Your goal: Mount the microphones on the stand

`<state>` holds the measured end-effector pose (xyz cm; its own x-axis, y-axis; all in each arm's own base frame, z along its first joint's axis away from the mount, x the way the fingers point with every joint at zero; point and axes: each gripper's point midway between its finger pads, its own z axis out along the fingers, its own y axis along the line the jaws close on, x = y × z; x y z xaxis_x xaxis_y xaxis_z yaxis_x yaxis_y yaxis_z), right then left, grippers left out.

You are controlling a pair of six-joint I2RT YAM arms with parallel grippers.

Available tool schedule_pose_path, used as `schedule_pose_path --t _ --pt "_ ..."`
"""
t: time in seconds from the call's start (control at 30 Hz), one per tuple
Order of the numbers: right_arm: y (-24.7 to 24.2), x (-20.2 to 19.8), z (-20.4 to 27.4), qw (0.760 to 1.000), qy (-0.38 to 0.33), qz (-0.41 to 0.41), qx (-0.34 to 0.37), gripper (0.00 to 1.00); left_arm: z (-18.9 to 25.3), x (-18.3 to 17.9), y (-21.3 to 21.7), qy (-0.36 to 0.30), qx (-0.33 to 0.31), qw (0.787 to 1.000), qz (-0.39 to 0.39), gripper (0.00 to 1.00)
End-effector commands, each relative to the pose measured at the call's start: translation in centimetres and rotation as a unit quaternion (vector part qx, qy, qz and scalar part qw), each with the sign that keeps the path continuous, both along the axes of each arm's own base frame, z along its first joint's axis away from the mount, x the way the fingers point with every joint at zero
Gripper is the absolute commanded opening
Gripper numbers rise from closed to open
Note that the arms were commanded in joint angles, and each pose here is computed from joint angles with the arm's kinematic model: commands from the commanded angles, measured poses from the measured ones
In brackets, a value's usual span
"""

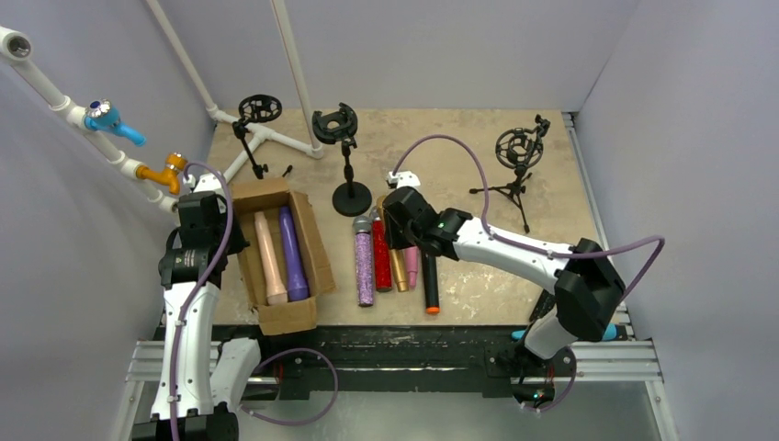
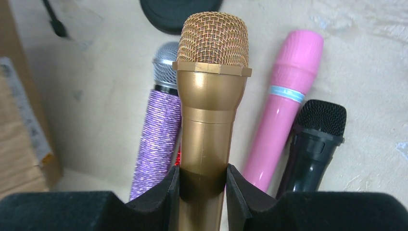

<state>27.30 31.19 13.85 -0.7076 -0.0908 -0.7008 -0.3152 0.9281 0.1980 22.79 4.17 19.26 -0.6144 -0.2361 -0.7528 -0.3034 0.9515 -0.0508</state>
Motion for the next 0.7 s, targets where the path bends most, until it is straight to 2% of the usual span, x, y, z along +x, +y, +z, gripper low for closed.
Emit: schedule_pose_path --t 0.0,0.4,0.57,0.67 --pt "-0.1 1.0 -1.7 1.000 -0.009 -0.026 -0.004 0.00 2.6 1.2 -0.4 -0.049 -0.003 0.999 -0.011 0.00" --pt "-2.4 1.4 -9.8 0.994 0.044 -0.051 -0.085 0.01 2.5 1.1 -0.4 -0.044 -0.001 0.999 -0.014 0.00" --pt "-4.6 1.3 -10.6 0.992 0.054 -0.050 -0.104 0.11 2.6 1.1 -0.5 -0.044 -0.001 0.999 -0.015 0.00" --pt "-5.8 1.8 -9.9 0.992 0.047 -0.049 -0.110 0.13 2.5 1.1 -0.4 -0.044 -0.001 0.999 -0.015 0.00"
